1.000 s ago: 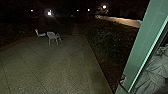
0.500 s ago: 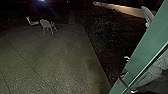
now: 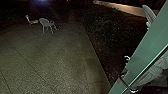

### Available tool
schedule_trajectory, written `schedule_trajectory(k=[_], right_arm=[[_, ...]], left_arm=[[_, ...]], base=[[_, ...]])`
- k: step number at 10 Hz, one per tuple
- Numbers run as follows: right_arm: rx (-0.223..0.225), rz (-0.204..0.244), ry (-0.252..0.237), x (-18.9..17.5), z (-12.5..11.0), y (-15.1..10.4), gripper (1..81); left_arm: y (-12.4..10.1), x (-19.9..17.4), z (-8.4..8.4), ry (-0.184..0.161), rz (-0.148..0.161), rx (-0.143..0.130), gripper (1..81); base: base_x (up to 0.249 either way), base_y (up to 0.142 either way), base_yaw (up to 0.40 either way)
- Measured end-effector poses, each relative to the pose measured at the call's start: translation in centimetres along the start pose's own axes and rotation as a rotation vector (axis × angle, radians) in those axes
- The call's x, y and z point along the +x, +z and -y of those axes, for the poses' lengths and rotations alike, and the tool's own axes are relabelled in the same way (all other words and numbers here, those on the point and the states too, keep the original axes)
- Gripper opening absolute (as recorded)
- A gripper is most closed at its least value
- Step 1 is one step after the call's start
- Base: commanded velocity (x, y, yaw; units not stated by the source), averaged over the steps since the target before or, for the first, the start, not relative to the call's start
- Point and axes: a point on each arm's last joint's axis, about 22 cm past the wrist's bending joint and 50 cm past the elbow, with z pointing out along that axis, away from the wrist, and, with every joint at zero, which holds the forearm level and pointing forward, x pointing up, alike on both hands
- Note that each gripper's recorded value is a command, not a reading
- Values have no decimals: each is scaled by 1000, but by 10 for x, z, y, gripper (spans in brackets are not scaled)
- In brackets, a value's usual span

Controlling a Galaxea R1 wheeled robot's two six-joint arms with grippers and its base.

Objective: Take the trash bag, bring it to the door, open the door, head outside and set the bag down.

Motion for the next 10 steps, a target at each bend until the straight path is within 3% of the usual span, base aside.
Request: schedule_trajectory(k=[1, 4, 6, 8, 10], right_arm=[[-4, 0, 0, 1, -3, -1, 811], [4, 3, 1, -2, 4, 2, 811], [-1, 6, 3, -4, 2, 2, 811], [-7, 10, 5, -8, 0, 2, 811], [-3, 10, 7, -9, 3, 4, 811]], left_arm=[[-11, 23, 12, -12, -9, 8, 10], [-39, 134, 18, -22, -85, -5, 10], [-70, 193, 35, -37, -109, 7, 10], [-101, 238, 56, -65, -131, 30, 10], [-138, 257, 98, -120, -131, 86, 10]], base=[[0, 0, 0], [0, 0, 0], [0, 0, 0], [0, 0, 0], [0, 0, 0]])
